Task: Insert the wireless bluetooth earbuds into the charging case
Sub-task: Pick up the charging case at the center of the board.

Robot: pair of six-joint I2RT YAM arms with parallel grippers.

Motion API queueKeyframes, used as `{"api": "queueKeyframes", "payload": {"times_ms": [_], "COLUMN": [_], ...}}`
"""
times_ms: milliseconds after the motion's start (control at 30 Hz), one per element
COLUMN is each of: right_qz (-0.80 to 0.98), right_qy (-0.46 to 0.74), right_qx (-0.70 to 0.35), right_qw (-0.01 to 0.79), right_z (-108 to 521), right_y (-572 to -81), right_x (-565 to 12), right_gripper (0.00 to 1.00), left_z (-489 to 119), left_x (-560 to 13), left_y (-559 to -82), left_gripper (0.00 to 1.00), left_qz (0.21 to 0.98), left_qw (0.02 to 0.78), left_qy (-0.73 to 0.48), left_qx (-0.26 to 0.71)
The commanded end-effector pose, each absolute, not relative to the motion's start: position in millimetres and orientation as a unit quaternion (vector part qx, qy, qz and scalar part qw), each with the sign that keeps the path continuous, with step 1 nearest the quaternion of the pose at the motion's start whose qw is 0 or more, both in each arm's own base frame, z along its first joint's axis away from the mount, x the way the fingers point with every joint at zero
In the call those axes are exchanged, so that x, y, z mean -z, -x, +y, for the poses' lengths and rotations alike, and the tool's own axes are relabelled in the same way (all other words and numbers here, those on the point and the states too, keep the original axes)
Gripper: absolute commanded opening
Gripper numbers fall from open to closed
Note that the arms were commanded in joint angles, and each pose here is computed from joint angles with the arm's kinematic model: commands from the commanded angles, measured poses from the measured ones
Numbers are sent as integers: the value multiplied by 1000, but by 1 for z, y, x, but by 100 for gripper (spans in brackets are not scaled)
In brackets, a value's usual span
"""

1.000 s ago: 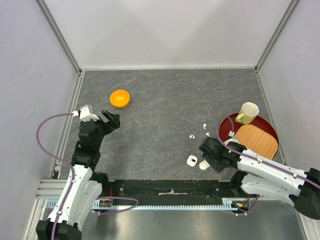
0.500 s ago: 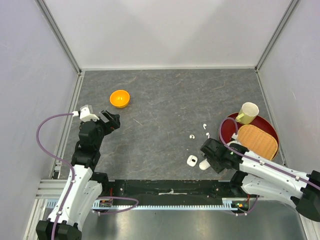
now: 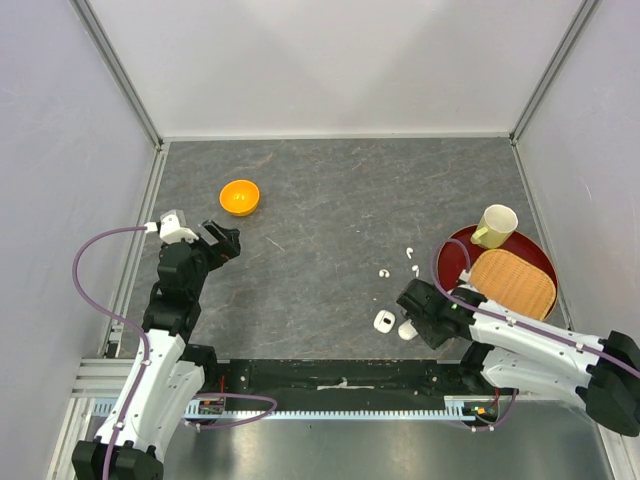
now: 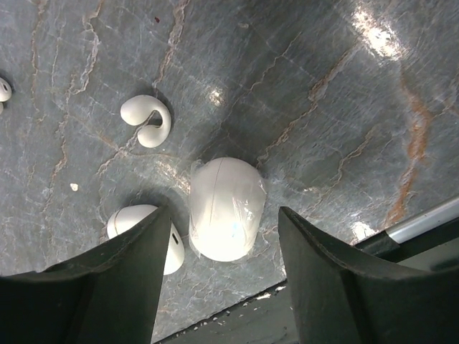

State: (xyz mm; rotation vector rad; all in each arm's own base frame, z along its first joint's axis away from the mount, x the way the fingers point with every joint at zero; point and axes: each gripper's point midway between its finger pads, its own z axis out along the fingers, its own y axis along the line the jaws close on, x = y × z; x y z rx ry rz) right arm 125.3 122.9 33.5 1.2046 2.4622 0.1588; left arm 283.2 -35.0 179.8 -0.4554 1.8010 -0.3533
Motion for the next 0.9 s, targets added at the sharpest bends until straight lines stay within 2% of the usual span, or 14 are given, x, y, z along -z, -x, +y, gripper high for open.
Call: {"api": "queueKeyframes", "payload": {"times_ms": [0,400,667,867], "right_qz": [874,861,846,849], "right_qy": [-440,-464,-485,-480], "right_qx": [-60,-38,-45,-41], "right_qw": [198,206,217,216], "right_z": [128,117,108,107], "right_y": [-130,-130,-131,-130], "right_x": [-29,-18,-16,-14], "right_gripper": [68,64,68,64], "left_z": [-30,-30,-30,-31], "left_x": [-182,-184,-184,-181], "left_y": [-285,-286,-287,-287], "left_gripper": [100,100,100,100], "left_qz": [767,766,767,769], "left_qw": [594,595,595,592], "left_qy": [199,197,196,195], "left_qx": [141,140,139,141]}}
